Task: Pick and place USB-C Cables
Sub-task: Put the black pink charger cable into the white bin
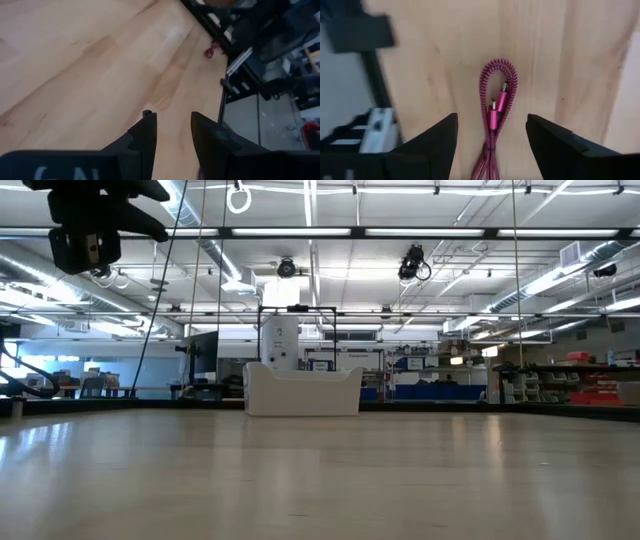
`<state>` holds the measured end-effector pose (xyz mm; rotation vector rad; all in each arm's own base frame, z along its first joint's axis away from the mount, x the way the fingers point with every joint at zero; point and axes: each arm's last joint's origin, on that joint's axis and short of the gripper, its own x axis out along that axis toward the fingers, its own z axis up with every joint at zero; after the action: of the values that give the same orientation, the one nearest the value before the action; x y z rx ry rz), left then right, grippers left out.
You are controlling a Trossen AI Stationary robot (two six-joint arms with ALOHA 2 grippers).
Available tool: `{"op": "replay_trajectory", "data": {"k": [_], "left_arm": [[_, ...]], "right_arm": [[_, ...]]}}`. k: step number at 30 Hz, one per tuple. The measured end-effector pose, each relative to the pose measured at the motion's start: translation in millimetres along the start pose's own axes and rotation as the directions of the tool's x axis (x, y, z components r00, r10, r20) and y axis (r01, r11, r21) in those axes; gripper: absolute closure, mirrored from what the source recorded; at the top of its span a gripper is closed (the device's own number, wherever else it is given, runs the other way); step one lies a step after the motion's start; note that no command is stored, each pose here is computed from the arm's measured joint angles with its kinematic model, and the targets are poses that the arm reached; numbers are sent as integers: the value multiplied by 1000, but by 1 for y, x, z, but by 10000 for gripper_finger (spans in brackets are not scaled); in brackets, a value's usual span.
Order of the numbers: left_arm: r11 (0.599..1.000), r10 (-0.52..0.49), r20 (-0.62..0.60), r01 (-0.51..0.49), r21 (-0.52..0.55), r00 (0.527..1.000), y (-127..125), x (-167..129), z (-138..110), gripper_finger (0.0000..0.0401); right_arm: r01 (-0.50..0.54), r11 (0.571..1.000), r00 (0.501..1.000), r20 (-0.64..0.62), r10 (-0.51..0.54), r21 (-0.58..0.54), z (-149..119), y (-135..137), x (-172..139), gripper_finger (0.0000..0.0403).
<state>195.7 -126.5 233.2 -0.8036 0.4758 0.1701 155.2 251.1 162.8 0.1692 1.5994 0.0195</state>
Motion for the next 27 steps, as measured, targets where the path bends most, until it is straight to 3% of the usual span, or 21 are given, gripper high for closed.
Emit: {"op": "replay_trajectory", "data": {"k": [8, 15, 17, 20, 22, 27], "left_arm": [[1000, -19, 8, 19, -6, 1000, -2, 0, 1, 275], [1000, -20, 8, 20, -4, 1000, -2, 0, 1, 276], [1000, -20, 8, 20, -3, 1000, -2, 0, 1, 276], [1000, -20, 8, 20, 0, 1000, -2, 0, 1, 276], [1000, -21, 8, 21, 0, 1000, -2, 0, 1, 276], [1000, -22, 7, 22, -1, 1000, -2, 0, 1, 276]], "right_arm": [[88, 995, 985, -150, -81, 37, 3, 3, 42, 244], [67, 997, 989, -133, -62, 30, 4, 6, 44, 372], [62, 997, 992, -111, -58, 36, 6, 3, 39, 373], [110, 992, 994, -18, -109, 63, 16, -7, 22, 372], [84, 994, 991, 101, -92, 75, 32, -11, -2, 371], [68, 997, 927, 368, -73, 28, 79, -41, -63, 372]]}}
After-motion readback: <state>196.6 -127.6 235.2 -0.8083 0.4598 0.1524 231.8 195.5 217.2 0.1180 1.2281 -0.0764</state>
